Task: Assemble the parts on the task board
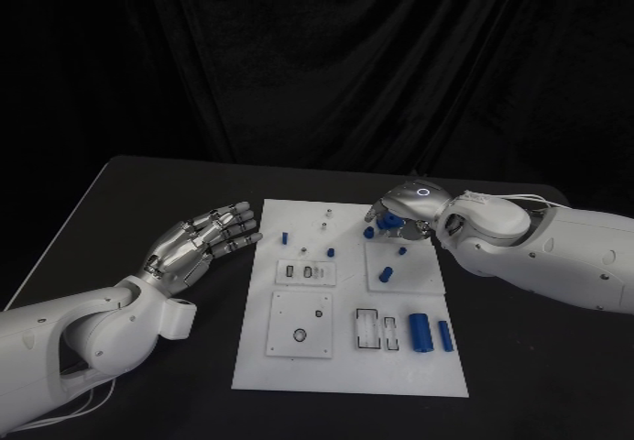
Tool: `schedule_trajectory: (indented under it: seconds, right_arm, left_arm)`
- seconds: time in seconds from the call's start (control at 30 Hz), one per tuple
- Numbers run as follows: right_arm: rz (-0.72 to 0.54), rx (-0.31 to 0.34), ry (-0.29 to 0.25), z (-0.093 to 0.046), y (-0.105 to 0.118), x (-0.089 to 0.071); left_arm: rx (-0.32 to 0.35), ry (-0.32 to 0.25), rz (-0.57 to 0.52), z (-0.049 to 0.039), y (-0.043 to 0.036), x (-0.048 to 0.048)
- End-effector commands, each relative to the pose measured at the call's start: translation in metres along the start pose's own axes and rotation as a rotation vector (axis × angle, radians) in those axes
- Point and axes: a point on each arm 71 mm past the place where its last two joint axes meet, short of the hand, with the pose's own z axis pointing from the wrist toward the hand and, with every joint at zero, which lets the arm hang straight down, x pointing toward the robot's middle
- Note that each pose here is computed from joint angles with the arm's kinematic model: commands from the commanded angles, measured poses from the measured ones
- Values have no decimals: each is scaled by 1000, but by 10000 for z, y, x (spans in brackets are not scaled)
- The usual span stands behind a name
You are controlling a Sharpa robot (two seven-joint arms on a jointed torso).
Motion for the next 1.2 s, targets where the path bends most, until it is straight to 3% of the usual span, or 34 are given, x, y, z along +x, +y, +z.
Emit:
schedule_trajectory:
  seconds: [0.03,1.2]
  right_arm:
    - [-11,-27,-55,9,16,-14]
    - [-2,-29,-15,144,79,269]
  left_arm:
    - [204,17,-10,-5,-146,9]
    - [197,41,-30,34,-112,35]
